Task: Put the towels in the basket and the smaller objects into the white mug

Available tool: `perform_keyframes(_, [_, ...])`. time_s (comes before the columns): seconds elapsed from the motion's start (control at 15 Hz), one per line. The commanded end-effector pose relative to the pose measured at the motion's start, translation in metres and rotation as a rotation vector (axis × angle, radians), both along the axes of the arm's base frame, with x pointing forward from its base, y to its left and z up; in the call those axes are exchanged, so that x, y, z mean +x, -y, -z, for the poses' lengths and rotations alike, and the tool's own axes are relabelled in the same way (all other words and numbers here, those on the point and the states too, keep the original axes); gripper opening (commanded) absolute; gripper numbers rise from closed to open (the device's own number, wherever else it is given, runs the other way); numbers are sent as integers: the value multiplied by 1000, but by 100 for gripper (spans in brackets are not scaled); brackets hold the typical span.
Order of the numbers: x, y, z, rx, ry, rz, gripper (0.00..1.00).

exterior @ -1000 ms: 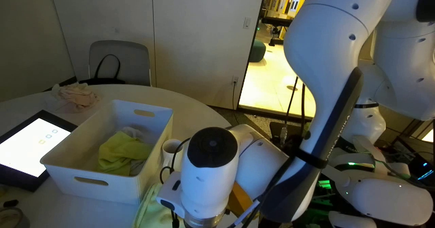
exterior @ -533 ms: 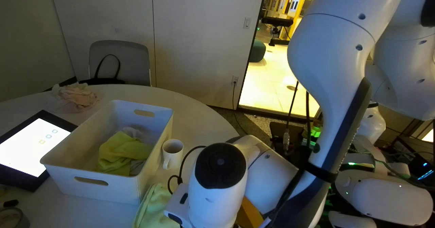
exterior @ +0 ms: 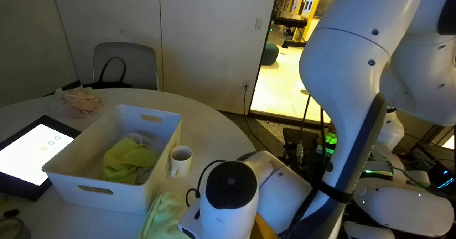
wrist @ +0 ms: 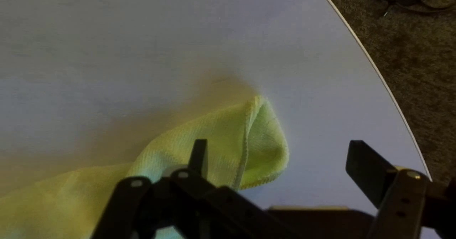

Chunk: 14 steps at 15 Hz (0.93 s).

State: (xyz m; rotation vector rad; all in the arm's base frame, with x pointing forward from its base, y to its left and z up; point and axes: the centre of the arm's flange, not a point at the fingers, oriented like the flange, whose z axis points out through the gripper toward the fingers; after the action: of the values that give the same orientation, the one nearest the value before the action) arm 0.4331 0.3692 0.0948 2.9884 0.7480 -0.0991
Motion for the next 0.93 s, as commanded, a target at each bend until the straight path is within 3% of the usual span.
perform_keyframes(0.0, [4,0,10,31,8,57,100])
perform_keyframes(0.47, [20,22,25,82,43,112,100])
perform_keyframes(0.87, [31,46,38,73,57,150,100])
